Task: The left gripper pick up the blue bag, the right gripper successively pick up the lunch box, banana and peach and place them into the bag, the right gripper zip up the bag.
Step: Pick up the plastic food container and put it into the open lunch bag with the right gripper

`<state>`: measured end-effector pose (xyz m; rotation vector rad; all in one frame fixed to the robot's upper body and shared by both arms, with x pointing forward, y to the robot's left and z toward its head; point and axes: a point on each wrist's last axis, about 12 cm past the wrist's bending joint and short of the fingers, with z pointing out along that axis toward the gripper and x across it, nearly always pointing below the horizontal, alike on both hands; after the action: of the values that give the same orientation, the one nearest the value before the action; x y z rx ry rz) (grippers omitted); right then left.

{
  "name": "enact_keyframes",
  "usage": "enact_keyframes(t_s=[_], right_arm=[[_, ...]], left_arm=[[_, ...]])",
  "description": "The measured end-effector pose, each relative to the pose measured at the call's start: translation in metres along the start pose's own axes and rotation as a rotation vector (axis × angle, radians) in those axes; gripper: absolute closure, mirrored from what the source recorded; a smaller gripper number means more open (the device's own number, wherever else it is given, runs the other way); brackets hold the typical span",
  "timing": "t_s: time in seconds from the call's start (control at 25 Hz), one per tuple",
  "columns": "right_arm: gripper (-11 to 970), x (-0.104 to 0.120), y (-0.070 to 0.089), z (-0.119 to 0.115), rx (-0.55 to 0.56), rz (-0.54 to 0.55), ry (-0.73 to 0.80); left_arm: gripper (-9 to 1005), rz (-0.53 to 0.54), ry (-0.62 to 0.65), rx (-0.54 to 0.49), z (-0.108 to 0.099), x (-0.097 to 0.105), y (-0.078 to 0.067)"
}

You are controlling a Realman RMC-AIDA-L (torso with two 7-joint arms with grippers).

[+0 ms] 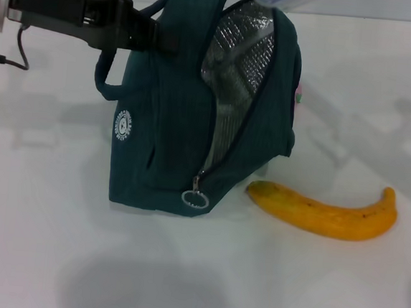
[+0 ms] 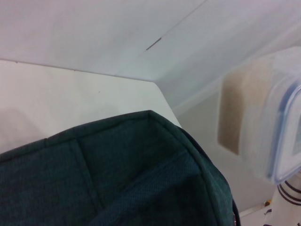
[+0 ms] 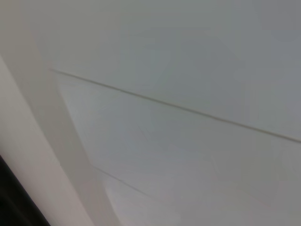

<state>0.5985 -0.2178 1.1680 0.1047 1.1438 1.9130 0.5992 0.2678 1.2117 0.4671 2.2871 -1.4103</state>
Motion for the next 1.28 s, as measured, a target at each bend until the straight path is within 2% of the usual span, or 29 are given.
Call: enact_keyframes(t_s=[0.2, 0.56, 0.72, 0.96, 1.28], right_arm=[[865, 0.004, -0.005, 0.000, 0.034, 0.005, 0.022], [865, 0.015, -0.016, -0.017, 0.147, 0.003, 0.062], [865, 0.021, -0.021, -0.018, 0.185, -0.006, 0.104], [865, 0.023, -0.019, -0.012, 0.166, -0.012, 0.132], [866, 0.017, -0.010, -0.009, 0.093, -0.024, 0.096]], left_arm=[[963, 0.006, -0.010, 0.006, 0.001, -0.001, -0.001], [962, -0.001, -0.052, 0.033, -0.003, 0.004, 0.002], [962, -0.020, -0.053, 0.061, 0.000, 0.006, 0.005], [963, -0.029, -0.050, 0.075, 0.002, 0.008, 0.007], [963, -0.037, -0.052, 0.080, 0.003, 0.011, 0.008]])
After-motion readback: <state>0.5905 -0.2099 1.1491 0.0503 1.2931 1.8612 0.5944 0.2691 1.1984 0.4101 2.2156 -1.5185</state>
